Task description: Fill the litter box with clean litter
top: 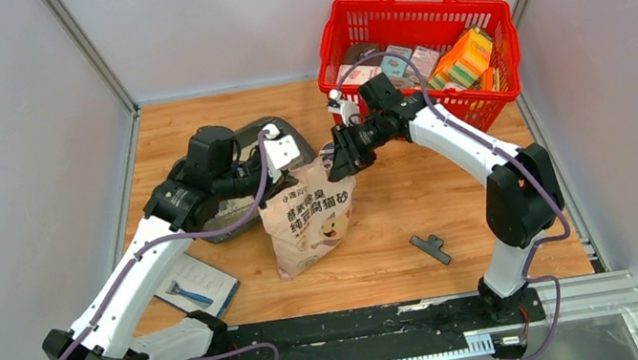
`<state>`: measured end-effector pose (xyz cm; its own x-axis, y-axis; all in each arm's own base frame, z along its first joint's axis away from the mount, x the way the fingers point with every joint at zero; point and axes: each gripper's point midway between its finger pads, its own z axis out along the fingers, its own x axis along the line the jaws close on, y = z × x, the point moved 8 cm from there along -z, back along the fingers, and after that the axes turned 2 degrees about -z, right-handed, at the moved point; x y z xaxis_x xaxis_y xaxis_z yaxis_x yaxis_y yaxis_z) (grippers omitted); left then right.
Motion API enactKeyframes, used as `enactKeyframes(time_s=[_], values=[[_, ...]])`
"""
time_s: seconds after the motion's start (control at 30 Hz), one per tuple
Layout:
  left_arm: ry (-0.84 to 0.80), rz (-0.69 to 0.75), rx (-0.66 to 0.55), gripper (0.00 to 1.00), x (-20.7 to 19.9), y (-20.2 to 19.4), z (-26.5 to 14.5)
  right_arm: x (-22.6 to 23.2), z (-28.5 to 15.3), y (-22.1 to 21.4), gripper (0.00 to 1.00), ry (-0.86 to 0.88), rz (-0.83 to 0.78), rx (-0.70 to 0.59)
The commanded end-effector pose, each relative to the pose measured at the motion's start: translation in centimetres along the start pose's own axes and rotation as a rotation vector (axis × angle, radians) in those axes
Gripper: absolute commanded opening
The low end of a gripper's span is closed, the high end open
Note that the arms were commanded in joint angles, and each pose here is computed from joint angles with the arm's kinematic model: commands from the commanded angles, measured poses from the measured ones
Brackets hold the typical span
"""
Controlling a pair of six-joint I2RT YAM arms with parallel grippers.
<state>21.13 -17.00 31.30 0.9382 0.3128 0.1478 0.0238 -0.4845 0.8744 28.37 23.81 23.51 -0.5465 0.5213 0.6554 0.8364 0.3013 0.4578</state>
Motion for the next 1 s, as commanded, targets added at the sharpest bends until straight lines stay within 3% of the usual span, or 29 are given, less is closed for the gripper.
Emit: enactKeyframes(time_s=[0.0,0.13,0.33,0.53,0.97], values=[[0.109,0.26,-0.257,0.0,1.1,6.4,-3.2,4.1,-1.8,-1.3,0.0,0.357,0.184,0.123],[0.11,0.301,-0.243,0.0,0.5,6.1,-4.1,3.3,-4.2,0.5,0.0,0.382,0.292,0.045],[0.115,0.365,-0.172,0.0,-0.6,4.3,-5.5,2.4,-6.4,2.4,0.0,0.362,0.287,-0.055],[0.169,0.401,-0.126,0.0,-1.1,3.7,-7.4,2.2,-7.9,2.8,0.0,0.303,0.239,-0.102],[0.256,0.421,-0.049,0.0,-1.4,2.6,-9.6,2.2,-9.2,4.6,0.0,0.367,0.25,-0.129]])
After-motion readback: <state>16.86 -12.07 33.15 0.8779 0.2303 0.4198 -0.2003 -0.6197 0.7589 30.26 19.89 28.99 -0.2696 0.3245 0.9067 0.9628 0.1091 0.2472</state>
